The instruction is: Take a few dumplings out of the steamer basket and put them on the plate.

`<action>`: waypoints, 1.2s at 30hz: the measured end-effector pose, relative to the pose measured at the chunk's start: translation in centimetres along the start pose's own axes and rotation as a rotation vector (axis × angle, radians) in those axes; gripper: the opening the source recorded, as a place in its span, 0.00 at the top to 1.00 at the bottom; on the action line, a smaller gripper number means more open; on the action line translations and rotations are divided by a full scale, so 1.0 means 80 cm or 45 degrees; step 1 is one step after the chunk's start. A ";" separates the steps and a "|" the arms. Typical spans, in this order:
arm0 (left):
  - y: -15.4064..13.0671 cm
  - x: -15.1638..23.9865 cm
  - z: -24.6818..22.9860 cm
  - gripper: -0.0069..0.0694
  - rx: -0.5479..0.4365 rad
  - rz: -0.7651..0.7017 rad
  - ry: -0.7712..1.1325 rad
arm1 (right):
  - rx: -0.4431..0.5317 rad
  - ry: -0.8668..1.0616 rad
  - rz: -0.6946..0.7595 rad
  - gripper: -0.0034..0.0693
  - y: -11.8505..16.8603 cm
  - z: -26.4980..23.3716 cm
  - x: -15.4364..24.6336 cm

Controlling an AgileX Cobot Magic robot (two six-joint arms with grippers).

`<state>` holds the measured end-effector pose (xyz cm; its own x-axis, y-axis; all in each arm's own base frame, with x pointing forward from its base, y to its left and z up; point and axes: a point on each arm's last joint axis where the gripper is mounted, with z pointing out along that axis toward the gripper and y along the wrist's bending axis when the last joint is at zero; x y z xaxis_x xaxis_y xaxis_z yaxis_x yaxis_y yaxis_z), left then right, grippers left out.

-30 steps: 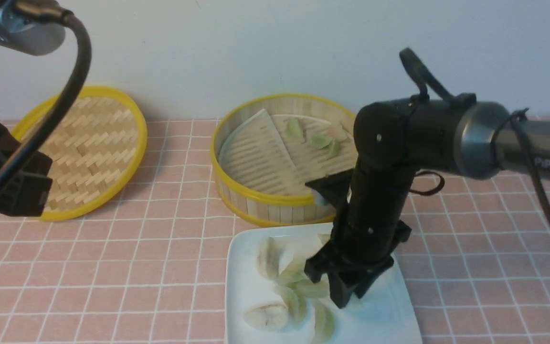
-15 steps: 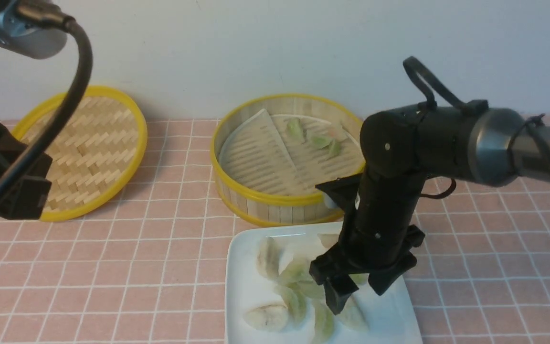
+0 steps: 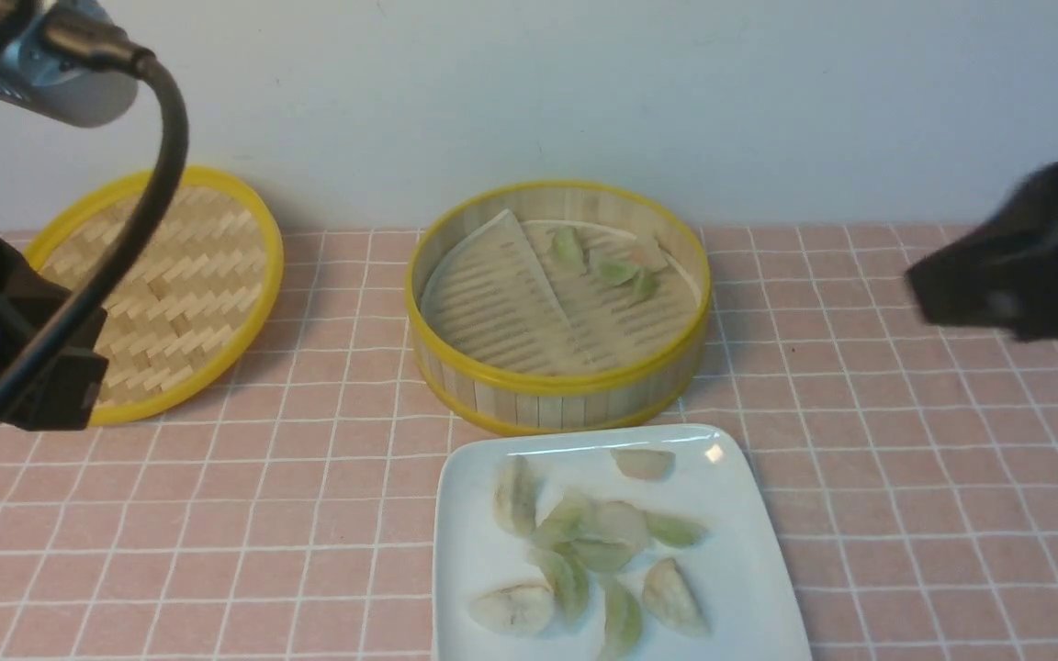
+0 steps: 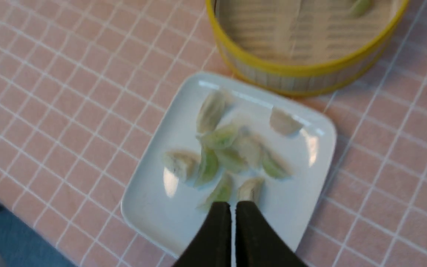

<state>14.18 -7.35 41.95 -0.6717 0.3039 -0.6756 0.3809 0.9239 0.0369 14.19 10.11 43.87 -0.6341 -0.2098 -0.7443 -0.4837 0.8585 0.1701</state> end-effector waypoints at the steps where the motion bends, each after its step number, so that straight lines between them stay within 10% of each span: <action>1: -0.001 0.003 0.005 0.92 0.001 0.002 0.011 | 0.004 -0.128 0.000 0.96 -0.004 -0.027 0.014; 16: -0.019 0.027 0.051 0.92 0.157 -0.056 0.057 | -0.095 -1.406 -0.127 0.97 -0.045 -0.096 0.223; 36: 0.003 0.162 -0.027 0.92 0.312 -0.186 -0.831 | -0.147 -1.465 -0.086 0.97 -0.044 -0.095 0.223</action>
<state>4.14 -2.69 34.79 -0.2385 -0.0908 -0.9669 0.4994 0.8424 -0.2023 0.00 -0.20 34.92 0.2904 0.3475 -0.8916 -0.5855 0.8015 0.1217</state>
